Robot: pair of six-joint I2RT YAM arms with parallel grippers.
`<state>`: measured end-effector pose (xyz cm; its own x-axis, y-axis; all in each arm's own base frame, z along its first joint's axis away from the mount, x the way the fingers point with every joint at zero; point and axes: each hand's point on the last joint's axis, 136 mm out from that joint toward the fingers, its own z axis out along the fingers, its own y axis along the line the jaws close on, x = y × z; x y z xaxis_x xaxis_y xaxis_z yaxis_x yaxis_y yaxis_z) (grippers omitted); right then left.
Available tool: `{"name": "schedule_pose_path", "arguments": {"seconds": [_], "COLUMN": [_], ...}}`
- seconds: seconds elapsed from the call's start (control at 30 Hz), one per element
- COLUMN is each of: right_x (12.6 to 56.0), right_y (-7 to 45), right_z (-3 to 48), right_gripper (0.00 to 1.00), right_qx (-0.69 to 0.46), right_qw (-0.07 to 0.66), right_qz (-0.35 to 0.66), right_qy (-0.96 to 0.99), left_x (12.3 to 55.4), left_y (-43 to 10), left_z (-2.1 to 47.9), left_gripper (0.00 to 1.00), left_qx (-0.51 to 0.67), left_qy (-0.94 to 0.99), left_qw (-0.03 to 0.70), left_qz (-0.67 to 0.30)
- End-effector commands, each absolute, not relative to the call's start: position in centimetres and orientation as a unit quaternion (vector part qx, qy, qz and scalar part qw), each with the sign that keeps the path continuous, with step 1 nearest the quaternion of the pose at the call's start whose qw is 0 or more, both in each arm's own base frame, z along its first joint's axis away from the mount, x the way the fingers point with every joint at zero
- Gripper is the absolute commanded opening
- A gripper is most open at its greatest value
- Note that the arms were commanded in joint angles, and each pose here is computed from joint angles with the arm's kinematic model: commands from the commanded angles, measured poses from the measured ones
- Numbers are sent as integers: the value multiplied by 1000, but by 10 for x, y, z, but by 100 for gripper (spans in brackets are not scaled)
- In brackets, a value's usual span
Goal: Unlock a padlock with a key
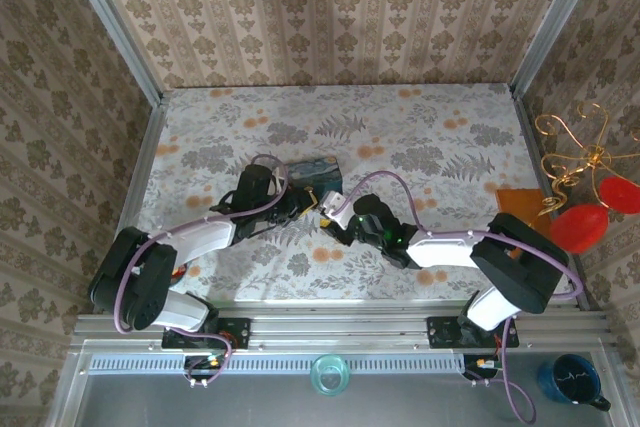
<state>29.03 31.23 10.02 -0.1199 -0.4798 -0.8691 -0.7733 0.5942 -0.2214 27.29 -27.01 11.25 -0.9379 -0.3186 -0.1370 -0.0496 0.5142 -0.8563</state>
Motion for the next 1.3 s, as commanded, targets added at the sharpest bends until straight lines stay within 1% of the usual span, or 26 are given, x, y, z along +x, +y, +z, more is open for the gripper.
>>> {"name": "schedule_pose_path", "arguments": {"seconds": [0.0,0.1,0.3,0.57,0.73,1.0,1.17,1.27], "right_x": [308,309,309,310,311,315,310,294], "right_y": [320,322,329,329,330,333,336,343], "right_z": [122,121,116,107,106,103,109,120], "right_gripper": [40,37,36,39,33,26,13,8], "right_qx": [-414,-413,-418,-421,-416,-409,-389,-367], "right_qw": [551,552,546,542,541,539,531,498], "right_qz": [118,115,118,104,105,105,134,198], "right_qy": [715,715,717,719,724,729,741,760], "left_x": [272,271,271,272,272,271,271,273], "left_y": [-272,-271,-272,-273,-272,-274,-273,-273], "left_z": [130,129,130,133,132,132,127,126], "left_gripper": [0,0,0,0,0,0,0,0], "left_qx": [-84,-83,-83,-83,-82,-82,-82,-82], "left_qy": [845,846,845,842,844,843,847,848], "left_qw": [155,153,150,152,152,150,148,151], "left_qz": [-505,-504,-507,-510,-508,-511,-504,-501]}}
